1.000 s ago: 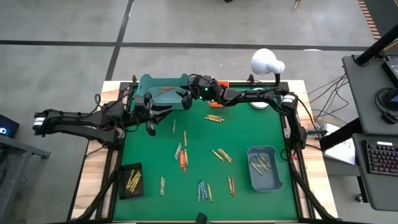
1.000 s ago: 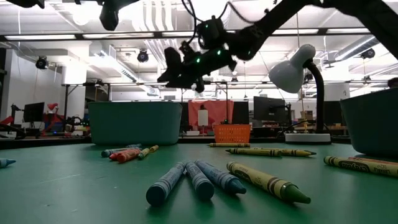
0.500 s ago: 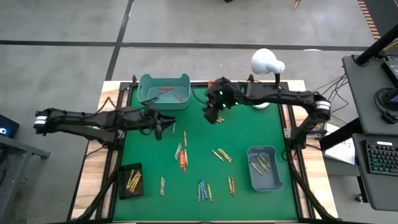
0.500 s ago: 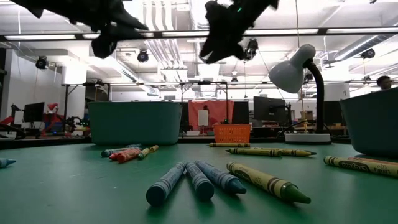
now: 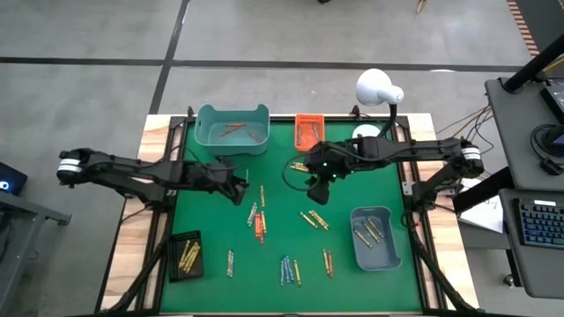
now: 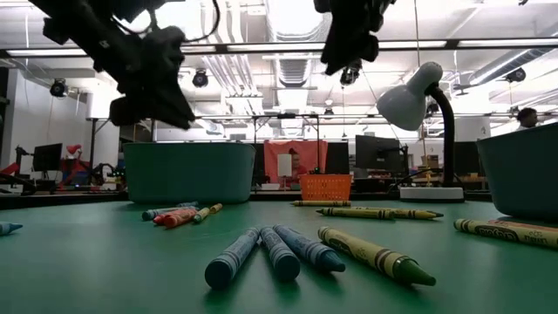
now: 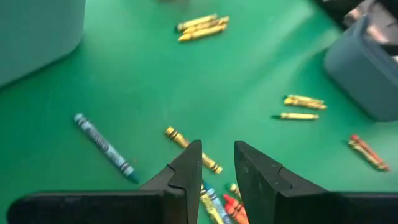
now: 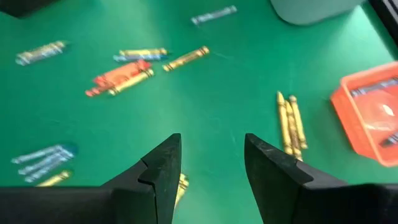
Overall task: Sort crayons
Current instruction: Put the blue crayon into the orange bin
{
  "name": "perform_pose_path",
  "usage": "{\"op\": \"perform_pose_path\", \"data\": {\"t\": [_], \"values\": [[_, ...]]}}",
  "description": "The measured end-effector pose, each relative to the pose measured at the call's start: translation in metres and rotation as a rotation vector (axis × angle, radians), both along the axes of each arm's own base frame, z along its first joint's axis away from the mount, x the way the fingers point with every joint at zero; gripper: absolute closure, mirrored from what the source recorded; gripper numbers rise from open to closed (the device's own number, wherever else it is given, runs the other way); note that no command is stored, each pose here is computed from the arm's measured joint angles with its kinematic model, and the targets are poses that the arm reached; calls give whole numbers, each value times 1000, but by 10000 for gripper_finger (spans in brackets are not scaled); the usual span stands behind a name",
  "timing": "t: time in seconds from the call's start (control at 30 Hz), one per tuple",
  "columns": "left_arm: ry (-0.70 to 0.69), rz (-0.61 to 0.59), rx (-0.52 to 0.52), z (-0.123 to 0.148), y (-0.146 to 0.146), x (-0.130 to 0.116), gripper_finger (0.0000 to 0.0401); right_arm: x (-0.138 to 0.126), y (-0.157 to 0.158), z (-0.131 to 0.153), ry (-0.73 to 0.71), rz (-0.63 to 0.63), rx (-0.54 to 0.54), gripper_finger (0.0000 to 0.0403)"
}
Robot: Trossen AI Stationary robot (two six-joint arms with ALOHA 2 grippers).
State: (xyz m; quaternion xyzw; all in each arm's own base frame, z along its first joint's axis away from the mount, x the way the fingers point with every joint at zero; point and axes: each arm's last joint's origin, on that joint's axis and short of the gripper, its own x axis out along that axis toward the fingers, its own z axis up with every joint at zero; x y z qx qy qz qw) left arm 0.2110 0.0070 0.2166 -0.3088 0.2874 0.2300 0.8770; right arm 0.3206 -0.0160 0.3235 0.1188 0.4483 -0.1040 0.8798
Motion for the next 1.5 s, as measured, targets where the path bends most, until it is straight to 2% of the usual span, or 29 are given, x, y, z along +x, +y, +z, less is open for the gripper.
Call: {"op": "perform_pose_path", "data": {"t": [0.13, 0.4, 0.67, 0.87, 1.1, 1.33, 1.5], "values": [[64, 37, -23, -12, 0, 5, 325, 1, -1, -5, 34, -23, -23, 241], [177, 193, -22, -39, 3, 15, 325, 3, -1, -9, 33, -12, -54, 241], [236, 318, 39, -58, 7, 27, 312, 4, -2, -22, 34, -26, -90, 241], [270, 333, 82, -62, 9, 43, 277, 3, -2, -30, 54, -20, -93, 241], [349, 343, 93, -84, 10, 51, 249, 4, -2, -32, 48, -20, -94, 241], [393, 373, 104, -100, 10, 54, 252, 5, -2, -34, 37, -20, -95, 241], [411, 385, 121, -106, 11, 55, 279, 5, -2, -37, 35, -20, -94, 241]]}}
